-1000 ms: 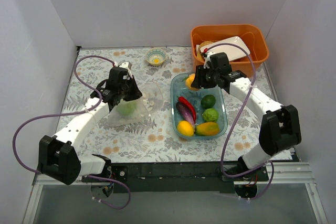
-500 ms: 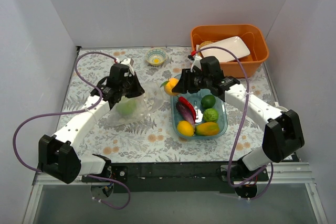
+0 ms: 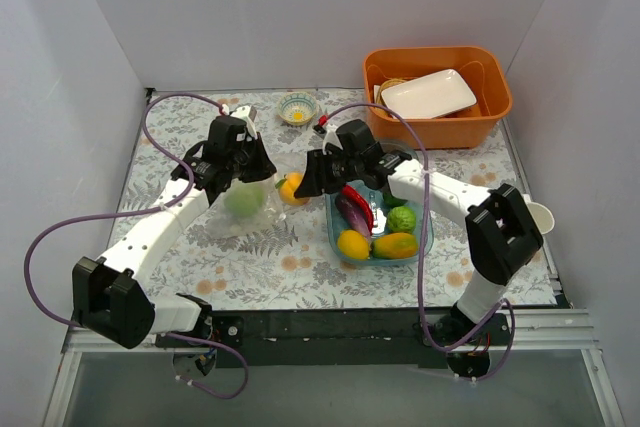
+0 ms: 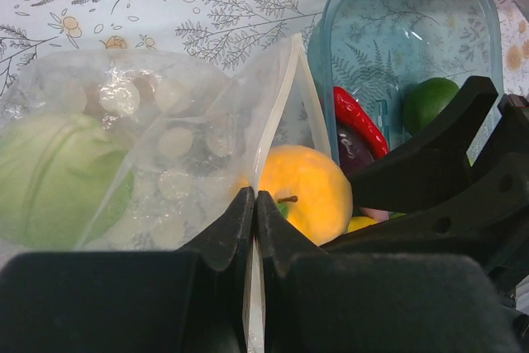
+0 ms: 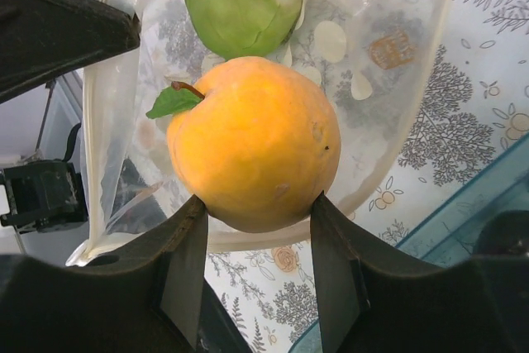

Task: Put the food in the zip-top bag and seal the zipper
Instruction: Place the fake fruit in the zipper food storage bag.

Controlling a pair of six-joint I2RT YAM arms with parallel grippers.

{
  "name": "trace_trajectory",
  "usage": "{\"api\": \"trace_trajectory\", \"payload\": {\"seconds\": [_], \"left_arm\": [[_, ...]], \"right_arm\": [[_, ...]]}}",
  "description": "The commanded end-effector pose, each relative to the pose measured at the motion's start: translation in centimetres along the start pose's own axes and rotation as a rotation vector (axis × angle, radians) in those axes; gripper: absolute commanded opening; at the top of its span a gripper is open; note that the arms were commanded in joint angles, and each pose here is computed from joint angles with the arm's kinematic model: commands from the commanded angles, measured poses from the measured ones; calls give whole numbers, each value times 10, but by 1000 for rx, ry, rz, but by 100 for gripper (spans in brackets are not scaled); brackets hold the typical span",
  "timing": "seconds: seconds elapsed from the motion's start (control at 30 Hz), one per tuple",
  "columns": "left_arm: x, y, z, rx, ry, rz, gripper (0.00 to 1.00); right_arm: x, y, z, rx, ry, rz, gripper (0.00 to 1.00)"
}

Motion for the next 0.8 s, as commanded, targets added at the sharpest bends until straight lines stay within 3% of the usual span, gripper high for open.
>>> {"api": "trace_trajectory", "payload": {"seconds": [0.0,0.1,0.17,0.43,0.6,0.77], "left_arm": [[12,-6,-12,-24,-38,11,1],[15,-8,-15,-22,-50,18,1],[17,-8,-18,-23,-63,17,1],[28,-7,-26,-4,-125,-10,2],[31,-6,-27,-1,-140,-14,3],[33,-2,-30,3,-163,-50,3]], "right_arm": [[-5,27,-20,65,-27,-72,10],[-9,35,-21,110,-2,-89,18],[-10,41,-18,136,29,-118,34],[1,42,-22,207,24,-54,63],[15,45,-27,237,-24,-23,75],[24,38,-30,215,-86,44,76]]}}
Point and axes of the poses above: each gripper's point midway between its finger pads, its own x axis back along the fingers, its own y axis along the line the jaws close on, z = x × y, the point moved 5 cm from there along x, back along the fingers, and after that the axes turned 6 degrees about -x, right-handed, at the moved point
